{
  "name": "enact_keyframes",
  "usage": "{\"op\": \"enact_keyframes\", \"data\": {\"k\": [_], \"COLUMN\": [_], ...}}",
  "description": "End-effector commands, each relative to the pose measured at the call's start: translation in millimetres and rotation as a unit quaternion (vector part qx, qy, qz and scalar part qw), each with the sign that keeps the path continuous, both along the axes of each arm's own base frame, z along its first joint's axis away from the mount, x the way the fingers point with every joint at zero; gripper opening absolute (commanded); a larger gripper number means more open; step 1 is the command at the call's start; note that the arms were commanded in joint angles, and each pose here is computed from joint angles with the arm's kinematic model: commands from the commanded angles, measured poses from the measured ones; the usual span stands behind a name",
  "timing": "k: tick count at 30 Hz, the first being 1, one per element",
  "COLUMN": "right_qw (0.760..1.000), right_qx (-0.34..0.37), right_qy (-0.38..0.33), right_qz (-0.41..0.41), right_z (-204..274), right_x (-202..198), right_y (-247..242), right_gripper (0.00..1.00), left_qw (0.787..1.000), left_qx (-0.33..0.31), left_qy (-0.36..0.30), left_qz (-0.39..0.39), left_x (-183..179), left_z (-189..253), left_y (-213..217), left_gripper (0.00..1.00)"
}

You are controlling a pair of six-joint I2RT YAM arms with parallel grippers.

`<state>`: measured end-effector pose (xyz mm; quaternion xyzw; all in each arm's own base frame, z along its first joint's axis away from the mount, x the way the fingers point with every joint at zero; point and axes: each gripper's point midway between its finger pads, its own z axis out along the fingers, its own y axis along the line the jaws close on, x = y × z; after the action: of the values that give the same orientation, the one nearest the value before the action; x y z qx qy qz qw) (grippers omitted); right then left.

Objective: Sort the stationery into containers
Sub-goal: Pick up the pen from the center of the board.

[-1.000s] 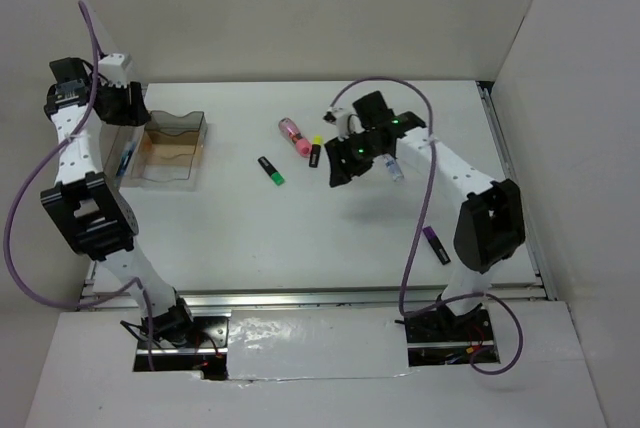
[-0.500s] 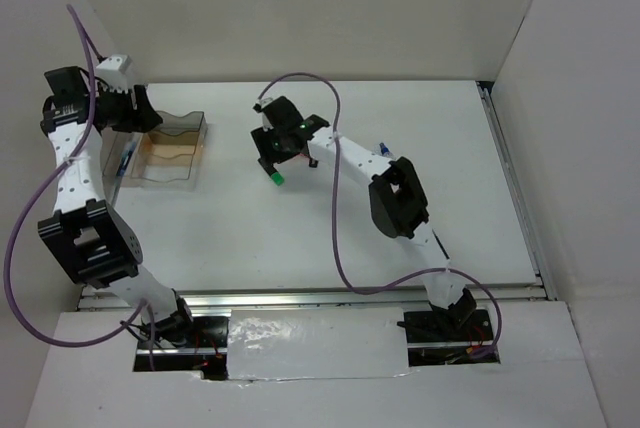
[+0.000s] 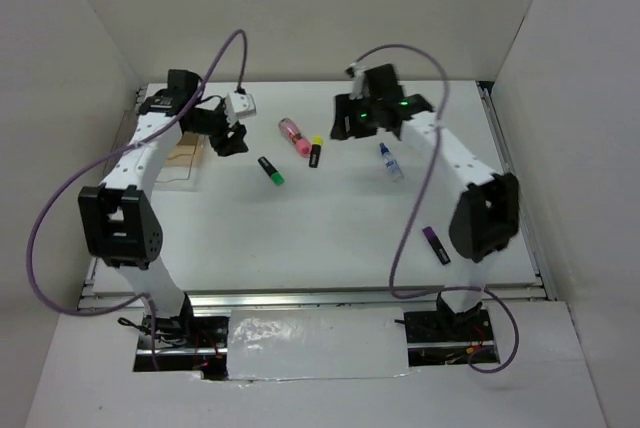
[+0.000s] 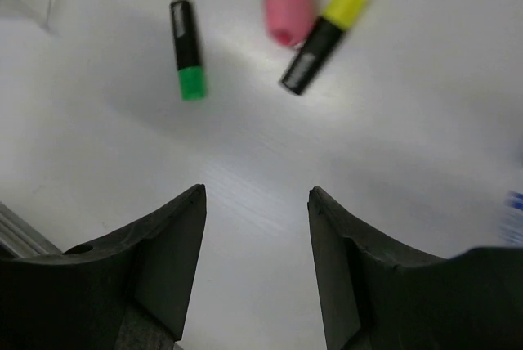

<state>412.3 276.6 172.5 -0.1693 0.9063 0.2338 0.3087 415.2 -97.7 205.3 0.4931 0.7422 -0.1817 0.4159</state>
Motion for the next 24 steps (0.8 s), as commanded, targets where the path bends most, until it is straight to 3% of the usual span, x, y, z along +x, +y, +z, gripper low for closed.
{"op": "enact_keyframes", "data": {"k": [1,2,3,6,9,12,16,24], "right_qw": [0.998,0.998,0.997,0.997,0.994,0.993,0.992,0.991], "right_qx": [0.042,0.034,0.036,0.053,0.090,0.085,0.099,0.109], "right_qy": [-0.047,-0.048,-0.055,-0.016,-0.006,-0.034,-0.016,-0.007], "right_qz": [-0.003,-0.018,-0.029,-0.056,-0.066,-0.072,-0.070,-0.074], "right_z": [65.6,63.9,71.6,51.4,49.0,58.0,60.5,55.7], "right_x": [-19.1,-16.9,-22.6,-39.5,-50.9,-51.8,-52.7,-52.1], "right_y": [-56.0,-78.7,-92.1,-122.1,-132.3,-139.5,-144.0,-145.7], "right_gripper": [0.60,0.60,0.60,0.59,0.59,0.60,0.60,0.59], "left_qw": [0.985,0.977,0.973,0.957,0.946,0.928,0.907,0.903], "left_qx": [0.040,0.053,0.069,0.088,0.105,0.157,0.197,0.216], "left_qy": [-0.029,-0.048,-0.012,0.017,0.017,0.000,-0.004,0.005], "left_qz": [-0.164,-0.199,-0.221,-0.277,-0.307,-0.338,-0.373,-0.372], "left_x": [5.6,13.4,17.0,21.2,25.8,23.7,16.7,22.7], "left_z": [-28.5,-17.4,-49.5,-75.6,-97.3,-125.4,-153.0,-176.9], "left_y": [-29.4,-46.7,-50.5,-68.0,-79.3,-83.5,-83.1,-75.9], "left_gripper": [0.67,0.68,0.68,0.70,0.71,0.72,0.71,0.71]}}
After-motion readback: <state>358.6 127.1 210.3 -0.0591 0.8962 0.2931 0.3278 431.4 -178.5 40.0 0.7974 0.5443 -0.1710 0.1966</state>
